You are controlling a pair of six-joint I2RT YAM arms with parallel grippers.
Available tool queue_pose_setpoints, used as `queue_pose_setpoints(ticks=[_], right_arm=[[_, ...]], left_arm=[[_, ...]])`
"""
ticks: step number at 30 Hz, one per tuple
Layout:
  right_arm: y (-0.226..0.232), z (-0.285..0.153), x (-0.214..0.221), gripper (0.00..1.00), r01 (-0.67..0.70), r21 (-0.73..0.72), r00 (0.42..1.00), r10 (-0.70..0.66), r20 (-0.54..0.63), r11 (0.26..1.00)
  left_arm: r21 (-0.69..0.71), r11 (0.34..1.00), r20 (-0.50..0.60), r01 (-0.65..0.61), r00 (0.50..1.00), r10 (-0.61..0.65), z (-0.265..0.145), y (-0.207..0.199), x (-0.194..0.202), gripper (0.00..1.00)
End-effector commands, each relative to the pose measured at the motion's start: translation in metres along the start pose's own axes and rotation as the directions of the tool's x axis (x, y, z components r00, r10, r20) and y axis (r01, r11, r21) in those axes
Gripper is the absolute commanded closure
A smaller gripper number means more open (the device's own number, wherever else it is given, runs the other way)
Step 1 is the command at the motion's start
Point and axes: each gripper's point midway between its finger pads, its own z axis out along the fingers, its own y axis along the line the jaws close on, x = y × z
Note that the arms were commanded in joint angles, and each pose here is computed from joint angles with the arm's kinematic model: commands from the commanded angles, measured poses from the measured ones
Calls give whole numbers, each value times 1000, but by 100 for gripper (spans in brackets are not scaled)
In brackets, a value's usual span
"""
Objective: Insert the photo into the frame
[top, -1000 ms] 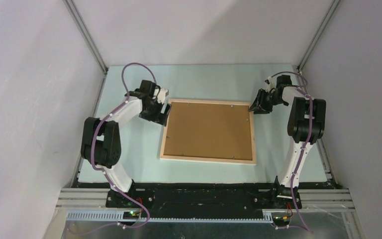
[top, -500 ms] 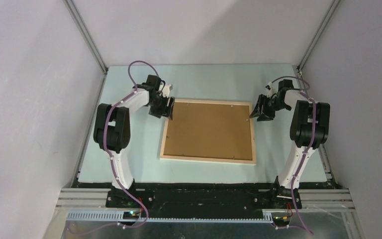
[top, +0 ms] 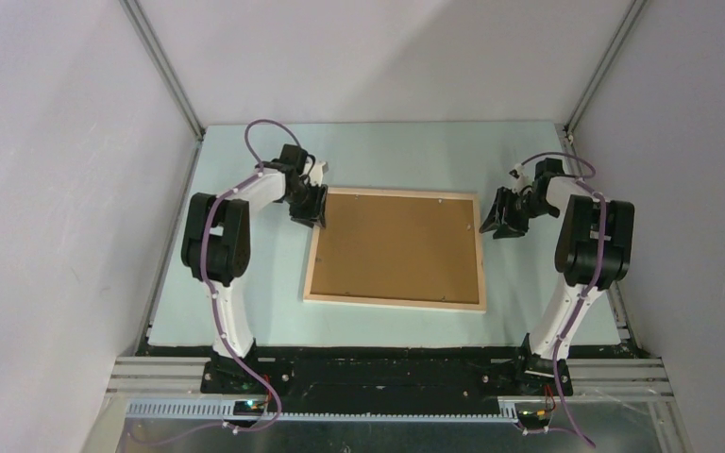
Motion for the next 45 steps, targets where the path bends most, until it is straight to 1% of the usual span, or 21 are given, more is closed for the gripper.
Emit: queue_pose_setpoints(ticks=[1, 8, 15, 20, 21, 35, 43, 45], right_arm=[[11, -13, -6, 48, 39, -22, 998, -38, 50, 999], [16, -12, -9, 47, 49, -31, 997, -47, 66, 998], [22, -4, -13, 47, 98, 8, 992, -99, 75, 995], [25, 3, -19, 47, 129, 40, 988, -132, 75, 991], [26, 3, -21, 48, 117, 42, 990, -120, 78, 992], [28, 20, -37, 53, 140, 145, 982, -156, 106, 979], [28, 26, -40, 53, 153, 179, 979, -175, 110, 972], [35, 32, -38, 53, 176, 185, 976, -196, 98, 967]], left_arm=[[17, 1000, 19, 12, 1000, -13, 2, -4, -1, 58], [9, 1000, 19, 28, 999, -28, 4, -2, 5, 71], [0, 999, 12, 44, 999, -44, 7, 0, 12, 82], [2, 999, 1, 51, 999, -51, 10, 0, 17, 95], [5, 999, -2, 51, 999, -51, 11, 0, 17, 99], [54, 997, -3, 46, 999, -46, 14, -8, 24, 100], [66, 997, 13, 40, 999, -41, 11, -10, 24, 100], [69, 997, 17, 40, 999, -41, 10, -10, 24, 100]])
